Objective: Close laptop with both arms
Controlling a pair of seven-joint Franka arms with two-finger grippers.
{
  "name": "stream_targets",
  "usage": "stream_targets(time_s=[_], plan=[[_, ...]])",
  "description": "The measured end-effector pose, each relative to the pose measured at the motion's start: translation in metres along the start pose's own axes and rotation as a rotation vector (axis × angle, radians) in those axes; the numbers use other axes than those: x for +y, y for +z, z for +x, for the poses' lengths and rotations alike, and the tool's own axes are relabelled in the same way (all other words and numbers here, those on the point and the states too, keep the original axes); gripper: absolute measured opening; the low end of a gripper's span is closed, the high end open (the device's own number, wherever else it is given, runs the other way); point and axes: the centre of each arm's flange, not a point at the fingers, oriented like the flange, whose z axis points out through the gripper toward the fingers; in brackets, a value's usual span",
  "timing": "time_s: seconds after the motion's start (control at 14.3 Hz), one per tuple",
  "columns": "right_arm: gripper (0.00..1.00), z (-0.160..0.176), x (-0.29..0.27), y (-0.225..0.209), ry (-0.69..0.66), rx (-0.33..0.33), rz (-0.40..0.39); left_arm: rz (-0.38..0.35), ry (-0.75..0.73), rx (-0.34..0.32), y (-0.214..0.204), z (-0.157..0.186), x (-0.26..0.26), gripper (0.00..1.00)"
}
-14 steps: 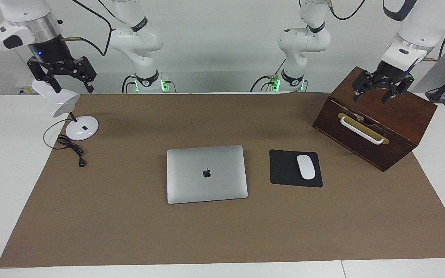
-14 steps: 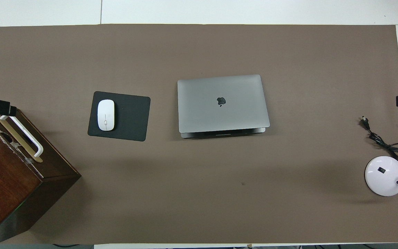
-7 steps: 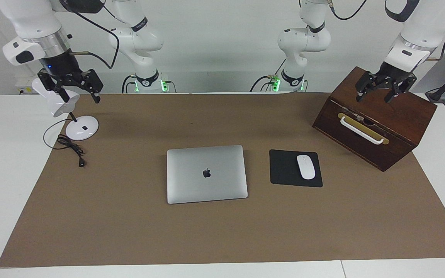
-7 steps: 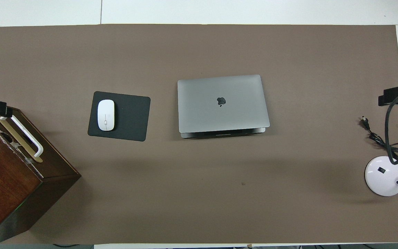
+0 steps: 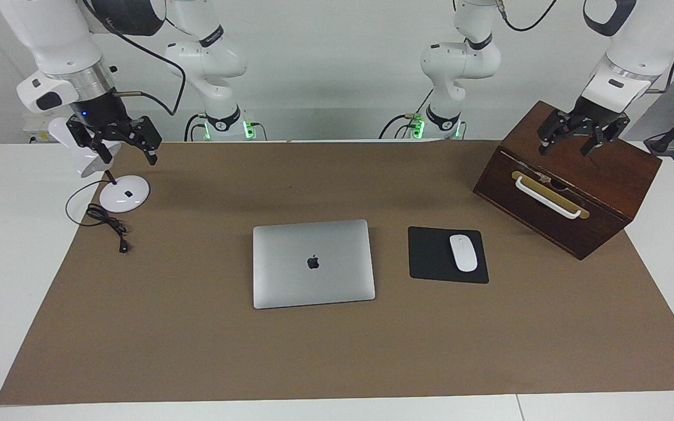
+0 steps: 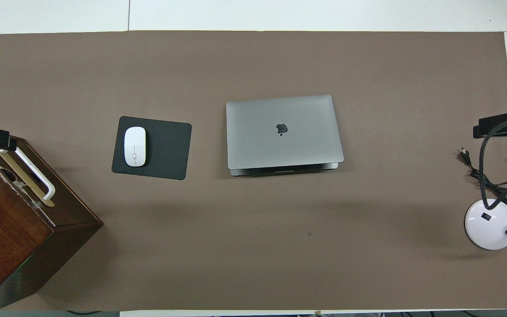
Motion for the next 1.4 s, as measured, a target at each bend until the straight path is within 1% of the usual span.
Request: stream_targets(time_s=[0.98,1.4], plan=[[1.00,-0.0013,0.0002,0.0056,0.001,-0.006,0.000,-0.001,0.000,-0.007,0.0006,-0.0007,0.0002,1.00],[1.00,0.0008,0.0001,0.0037,0.001,0.015,0.001,-0.001,0.001,-0.010,0.0007,-0.0011,0.0007,1.00]])
